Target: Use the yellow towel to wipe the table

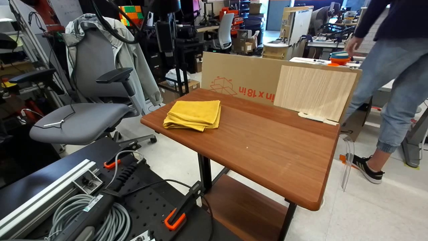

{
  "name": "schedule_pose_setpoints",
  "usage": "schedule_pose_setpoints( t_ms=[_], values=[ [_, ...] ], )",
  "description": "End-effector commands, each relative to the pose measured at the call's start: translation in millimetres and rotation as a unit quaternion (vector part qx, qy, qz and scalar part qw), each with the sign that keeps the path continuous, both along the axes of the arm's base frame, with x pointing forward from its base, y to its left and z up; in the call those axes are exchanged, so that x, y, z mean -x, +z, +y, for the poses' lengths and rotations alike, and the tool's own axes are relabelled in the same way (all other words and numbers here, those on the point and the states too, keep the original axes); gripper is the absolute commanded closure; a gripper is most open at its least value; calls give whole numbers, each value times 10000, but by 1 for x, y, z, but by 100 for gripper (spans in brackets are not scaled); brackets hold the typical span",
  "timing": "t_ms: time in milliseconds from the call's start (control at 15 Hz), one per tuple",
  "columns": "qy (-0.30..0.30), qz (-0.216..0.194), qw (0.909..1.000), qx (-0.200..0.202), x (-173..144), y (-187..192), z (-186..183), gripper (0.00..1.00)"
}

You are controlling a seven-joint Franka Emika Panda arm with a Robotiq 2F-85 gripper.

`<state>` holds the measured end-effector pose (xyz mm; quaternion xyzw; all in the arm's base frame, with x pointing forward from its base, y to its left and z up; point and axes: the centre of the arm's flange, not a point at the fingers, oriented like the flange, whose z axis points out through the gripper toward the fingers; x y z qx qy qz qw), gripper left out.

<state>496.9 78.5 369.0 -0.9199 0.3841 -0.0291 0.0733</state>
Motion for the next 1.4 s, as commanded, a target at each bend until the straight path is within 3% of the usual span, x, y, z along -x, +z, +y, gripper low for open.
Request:
schedule_pose_setpoints(
  t_ms=[0,133,333,533,600,733,933,1067,1333],
  values=[
    [-707,386,9967,-3,-60,-68,-2,0],
    [-1060,475,9932,-40,-76,-109,-11,0],
    [-1687,173,9854,-160,-96,-168,-25,0],
    [-2022,153,9790,-226,-100,-211,-35,0],
    [-1803,259,9832,-146,-80,-191,-38,0],
    [-1896,296,9813,-163,-85,-209,-40,0],
    [-1898,230,9815,-125,-84,-200,-42,0],
    [-2191,347,9751,-28,-91,-213,-62,0],
    [-3233,592,9443,172,-83,-234,-170,0]
  ],
)
